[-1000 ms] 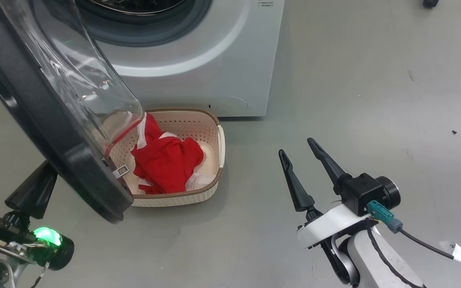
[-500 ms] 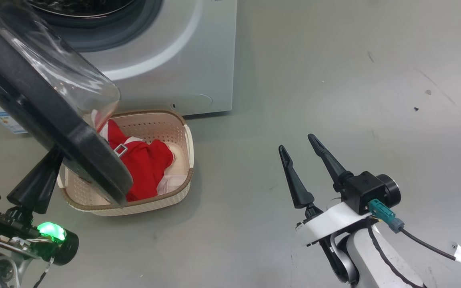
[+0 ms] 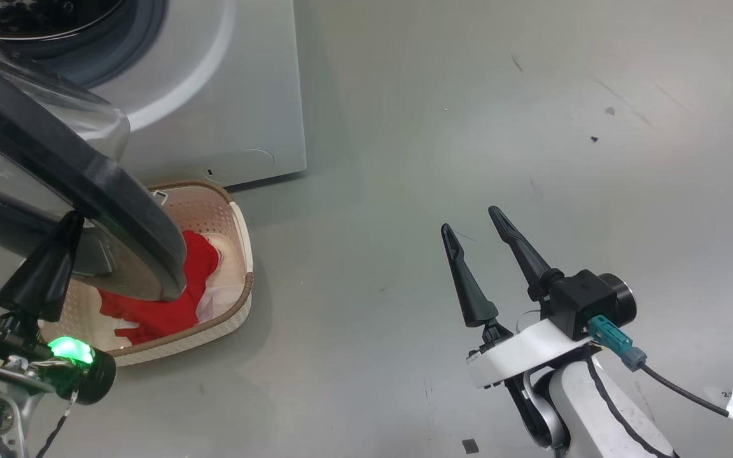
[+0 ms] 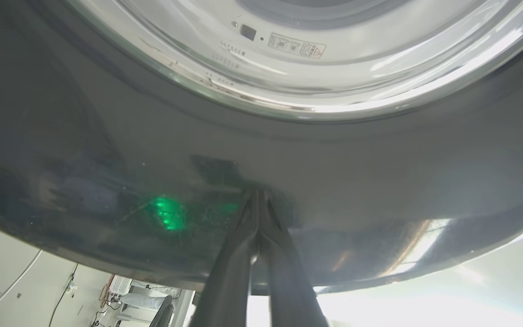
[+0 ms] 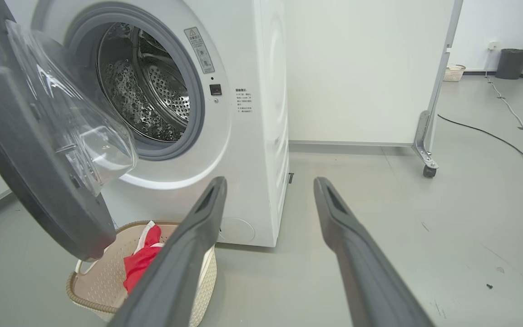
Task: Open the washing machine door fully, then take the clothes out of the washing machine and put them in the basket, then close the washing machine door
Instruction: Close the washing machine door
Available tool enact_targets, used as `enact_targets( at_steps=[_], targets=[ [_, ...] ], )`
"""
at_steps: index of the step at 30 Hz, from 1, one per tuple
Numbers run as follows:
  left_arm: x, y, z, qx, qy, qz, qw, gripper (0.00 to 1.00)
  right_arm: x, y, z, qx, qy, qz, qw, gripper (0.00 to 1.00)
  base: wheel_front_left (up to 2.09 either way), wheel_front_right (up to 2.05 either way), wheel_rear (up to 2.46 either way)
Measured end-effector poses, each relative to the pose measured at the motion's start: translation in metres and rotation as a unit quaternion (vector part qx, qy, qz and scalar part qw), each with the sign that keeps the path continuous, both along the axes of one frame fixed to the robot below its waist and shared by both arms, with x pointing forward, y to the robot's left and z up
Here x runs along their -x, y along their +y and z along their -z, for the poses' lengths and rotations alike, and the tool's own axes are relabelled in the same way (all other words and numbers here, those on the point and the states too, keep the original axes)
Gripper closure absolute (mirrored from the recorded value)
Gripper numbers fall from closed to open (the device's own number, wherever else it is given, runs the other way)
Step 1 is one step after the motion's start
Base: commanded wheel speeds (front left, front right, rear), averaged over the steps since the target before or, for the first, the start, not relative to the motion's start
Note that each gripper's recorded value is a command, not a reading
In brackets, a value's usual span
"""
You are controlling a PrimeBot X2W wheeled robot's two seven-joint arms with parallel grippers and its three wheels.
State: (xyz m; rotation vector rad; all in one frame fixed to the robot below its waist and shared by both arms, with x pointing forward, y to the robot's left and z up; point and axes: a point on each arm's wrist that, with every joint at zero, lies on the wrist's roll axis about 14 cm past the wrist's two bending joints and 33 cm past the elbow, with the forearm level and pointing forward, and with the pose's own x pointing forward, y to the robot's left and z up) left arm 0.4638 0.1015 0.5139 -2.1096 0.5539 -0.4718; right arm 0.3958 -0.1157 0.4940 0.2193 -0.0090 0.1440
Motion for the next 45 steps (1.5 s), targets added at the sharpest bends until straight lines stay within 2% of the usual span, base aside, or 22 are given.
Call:
enact_targets(
  at_steps=[30, 38, 45],
  targets=[
    [-0.072, -0.073, 0.01, 0.02, 0.022, 0.022, 0.999, 1.0, 0.019, -0.059, 0.005, 0.002, 0.022, 0.104, 0.994, 0.0, 0.0, 0.0, 0.0],
    [-0.074, -0.087, 0.015, 0.021, 0.03, 0.036, 0.999, 1.0, 0.019, -0.066, 0.004, 0.004, 0.021, 0.119, 0.993, 0.0, 0.0, 0.0, 0.0],
    [-0.064, -0.089, 0.014, -0.006, 0.019, 0.051, 0.998, 1.0, 0.014, -0.07, -0.001, 0.008, 0.01, 0.125, 0.992, 0.0, 0.0, 0.0, 0.0]
  ],
)
